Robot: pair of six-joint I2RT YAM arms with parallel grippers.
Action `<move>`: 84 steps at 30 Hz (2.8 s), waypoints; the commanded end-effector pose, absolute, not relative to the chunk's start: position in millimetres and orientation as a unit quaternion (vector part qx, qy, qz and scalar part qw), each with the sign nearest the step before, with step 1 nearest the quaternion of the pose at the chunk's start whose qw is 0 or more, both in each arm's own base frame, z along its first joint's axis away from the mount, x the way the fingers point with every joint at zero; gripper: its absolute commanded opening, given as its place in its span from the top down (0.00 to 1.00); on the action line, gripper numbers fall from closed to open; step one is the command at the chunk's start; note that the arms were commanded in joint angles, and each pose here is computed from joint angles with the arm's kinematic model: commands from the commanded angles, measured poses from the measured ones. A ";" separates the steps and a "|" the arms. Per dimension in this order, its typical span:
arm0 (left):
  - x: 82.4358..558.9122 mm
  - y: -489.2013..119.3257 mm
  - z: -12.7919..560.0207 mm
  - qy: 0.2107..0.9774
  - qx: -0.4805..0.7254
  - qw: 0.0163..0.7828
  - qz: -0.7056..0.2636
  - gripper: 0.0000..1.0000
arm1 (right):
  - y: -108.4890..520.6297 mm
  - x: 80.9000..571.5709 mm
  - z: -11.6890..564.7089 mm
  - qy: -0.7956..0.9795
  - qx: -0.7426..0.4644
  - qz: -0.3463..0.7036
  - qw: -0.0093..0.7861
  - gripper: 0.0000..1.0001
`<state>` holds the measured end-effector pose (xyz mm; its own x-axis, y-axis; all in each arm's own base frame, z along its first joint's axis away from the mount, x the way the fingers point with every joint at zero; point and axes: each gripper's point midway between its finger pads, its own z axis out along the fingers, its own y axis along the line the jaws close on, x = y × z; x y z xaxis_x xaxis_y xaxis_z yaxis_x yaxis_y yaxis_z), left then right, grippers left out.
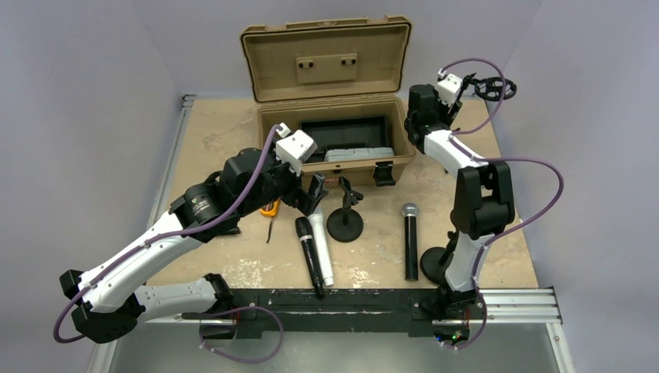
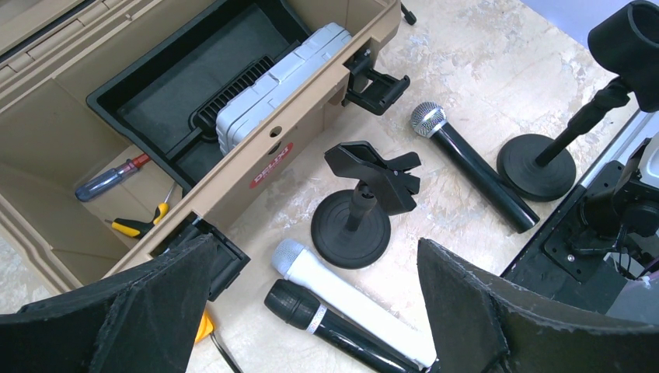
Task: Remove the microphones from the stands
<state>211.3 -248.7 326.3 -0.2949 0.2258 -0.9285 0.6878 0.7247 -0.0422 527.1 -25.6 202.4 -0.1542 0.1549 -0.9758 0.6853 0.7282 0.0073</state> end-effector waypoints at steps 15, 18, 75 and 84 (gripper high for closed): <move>210.7 -250.8 348.8 0.759 0.282 0.533 -0.245 0.02 | -39.8 537.1 191.1 0.714 0.326 -0.233 0.575 0.47; 210.6 -250.9 348.6 0.759 0.283 0.532 -0.245 0.02 | -42.2 536.7 189.8 0.714 0.322 -0.241 0.573 0.52; 212.3 -257.0 341.3 0.765 0.288 0.521 -0.245 0.02 | -20.6 528.7 208.8 0.771 0.132 -0.317 0.537 0.39; 211.6 -256.5 342.5 0.765 0.288 0.521 -0.246 0.02 | -8.9 514.7 315.2 0.709 0.194 -0.195 0.650 0.46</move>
<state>212.0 -254.8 319.9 -0.3156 0.2375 -0.9187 0.6944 0.7177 -0.0530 520.1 -13.1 244.2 -0.2964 -0.0801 -0.9517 0.5195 0.8226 -0.2310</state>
